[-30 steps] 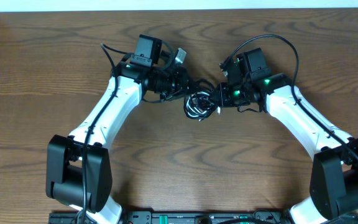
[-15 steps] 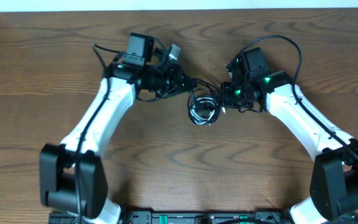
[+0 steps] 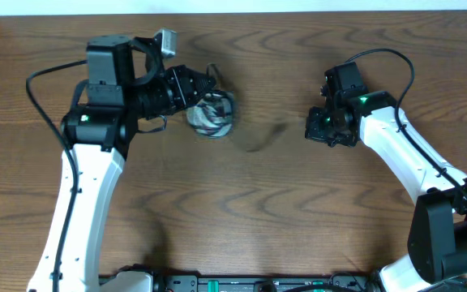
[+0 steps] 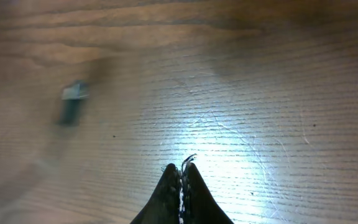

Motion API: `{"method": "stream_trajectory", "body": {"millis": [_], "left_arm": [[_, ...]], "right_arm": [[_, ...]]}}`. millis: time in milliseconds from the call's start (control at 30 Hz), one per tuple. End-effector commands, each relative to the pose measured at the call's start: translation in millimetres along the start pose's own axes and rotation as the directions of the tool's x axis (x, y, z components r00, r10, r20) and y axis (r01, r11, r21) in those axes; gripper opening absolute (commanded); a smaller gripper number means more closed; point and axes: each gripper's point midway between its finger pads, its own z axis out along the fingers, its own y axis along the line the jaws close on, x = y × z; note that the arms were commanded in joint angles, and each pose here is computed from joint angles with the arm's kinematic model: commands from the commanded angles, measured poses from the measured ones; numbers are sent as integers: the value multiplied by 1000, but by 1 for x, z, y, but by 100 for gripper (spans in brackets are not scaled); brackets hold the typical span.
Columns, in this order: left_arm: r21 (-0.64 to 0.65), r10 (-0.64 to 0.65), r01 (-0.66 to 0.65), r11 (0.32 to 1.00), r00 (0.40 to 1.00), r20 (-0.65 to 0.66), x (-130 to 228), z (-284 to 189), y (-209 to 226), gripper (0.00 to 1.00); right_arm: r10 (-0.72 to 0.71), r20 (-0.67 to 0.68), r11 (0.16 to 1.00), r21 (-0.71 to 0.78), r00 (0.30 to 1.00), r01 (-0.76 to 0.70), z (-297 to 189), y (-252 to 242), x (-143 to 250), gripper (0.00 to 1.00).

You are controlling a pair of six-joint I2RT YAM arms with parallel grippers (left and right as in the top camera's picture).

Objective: Untangle cables

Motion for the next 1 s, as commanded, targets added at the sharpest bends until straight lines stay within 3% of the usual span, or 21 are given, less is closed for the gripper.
{"method": "stream_trajectory", "body": {"millis": [0,100,200,267,333,500,600,967], "left_arm": [[9,11,-11,1000,1000,17,-5,-4,-8,7],[8,24,-24,1000,1000,17,-5,-4,-8,8],[-4,29,-29,1000,999,23,-6,-4,-5,7],[-19,27,-26,999,999,29,-7,-4,-3,7],[-23,27,-26,999,999,31,-7,-4,-2,8],[-37,27,-26,999,999,38,-8,-3,0,8],[-37,22,-21,999,999,37,-8,-3,0,7],[-48,0,2,999,999,35,-5,1,-2,7]], "right_arm": [[-64,-27,998,-27,998,63,4,4,6,1],[-168,-27,974,-156,985,161,-2,24,7,1],[-326,39,881,-351,944,319,-22,60,11,2],[-367,91,836,-404,926,371,-35,73,9,6],[-382,143,807,-429,913,405,-49,83,7,13],[-419,279,739,-447,864,503,-84,110,3,45],[-436,327,709,-448,838,544,-92,122,3,56],[-492,341,648,-470,801,599,-89,151,23,57]]}}
